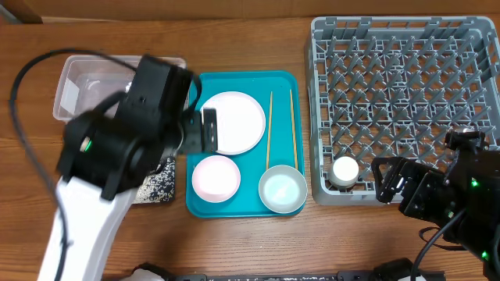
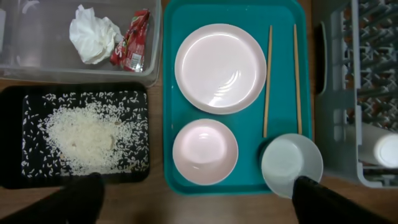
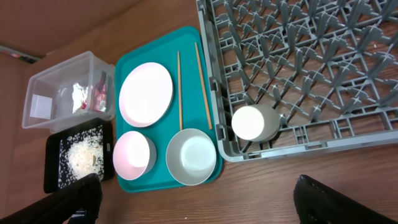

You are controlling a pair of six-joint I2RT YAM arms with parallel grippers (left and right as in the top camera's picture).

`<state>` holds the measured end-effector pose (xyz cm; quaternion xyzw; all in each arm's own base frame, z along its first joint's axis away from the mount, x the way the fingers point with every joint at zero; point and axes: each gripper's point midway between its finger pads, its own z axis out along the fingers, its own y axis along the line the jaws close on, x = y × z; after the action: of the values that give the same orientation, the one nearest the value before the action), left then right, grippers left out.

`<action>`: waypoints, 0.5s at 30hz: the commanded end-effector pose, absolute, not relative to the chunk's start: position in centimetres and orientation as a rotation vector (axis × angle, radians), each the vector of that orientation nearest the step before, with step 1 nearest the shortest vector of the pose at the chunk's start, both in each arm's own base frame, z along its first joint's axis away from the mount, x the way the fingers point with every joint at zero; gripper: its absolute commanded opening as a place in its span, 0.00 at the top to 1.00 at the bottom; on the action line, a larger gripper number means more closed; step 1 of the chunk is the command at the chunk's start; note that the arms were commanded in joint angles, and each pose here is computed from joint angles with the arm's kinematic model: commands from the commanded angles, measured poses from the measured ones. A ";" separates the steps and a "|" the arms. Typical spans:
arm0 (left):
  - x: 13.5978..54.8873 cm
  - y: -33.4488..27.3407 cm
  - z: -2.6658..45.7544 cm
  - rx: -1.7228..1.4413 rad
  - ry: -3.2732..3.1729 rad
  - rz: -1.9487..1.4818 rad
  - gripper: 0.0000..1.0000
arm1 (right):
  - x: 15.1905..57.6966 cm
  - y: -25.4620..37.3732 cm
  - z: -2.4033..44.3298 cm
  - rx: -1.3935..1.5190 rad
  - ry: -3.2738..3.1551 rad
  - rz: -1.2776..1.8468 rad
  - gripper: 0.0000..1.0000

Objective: Sort waste into correct bins and load items into the dishwasher

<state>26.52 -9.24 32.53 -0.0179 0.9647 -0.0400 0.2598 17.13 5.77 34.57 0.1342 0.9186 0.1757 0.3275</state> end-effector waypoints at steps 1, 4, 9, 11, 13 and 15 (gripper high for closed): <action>24.4 -9.3 35.0 -0.072 2.538 -0.220 0.00 | 17.2 5.6 34.6 0.358 2.399 0.452 0.00; 23.9 -9.4 35.4 -0.066 2.528 -0.247 0.00 | 17.2 5.6 34.6 0.358 2.399 0.451 0.00; 24.1 -9.4 35.2 -0.066 2.533 -0.245 0.00 | 17.2 5.6 34.6 0.358 2.399 0.452 0.00; 24.0 -9.5 35.1 -0.062 2.537 -0.243 0.00 | 17.2 5.6 34.6 0.358 2.399 0.452 0.00; 23.8 -9.2 35.0 -0.064 2.543 -0.228 0.00 | 17.2 5.6 34.6 0.358 2.399 0.452 0.00; 23.7 -8.7 35.4 -0.056 2.523 -0.199 0.00 | 17.2 5.6 34.6 0.358 2.399 0.451 0.00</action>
<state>23.96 -9.08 34.64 -0.0202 0.9550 -0.0783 0.2854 17.14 5.77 34.57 0.1342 0.9186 0.1757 0.3276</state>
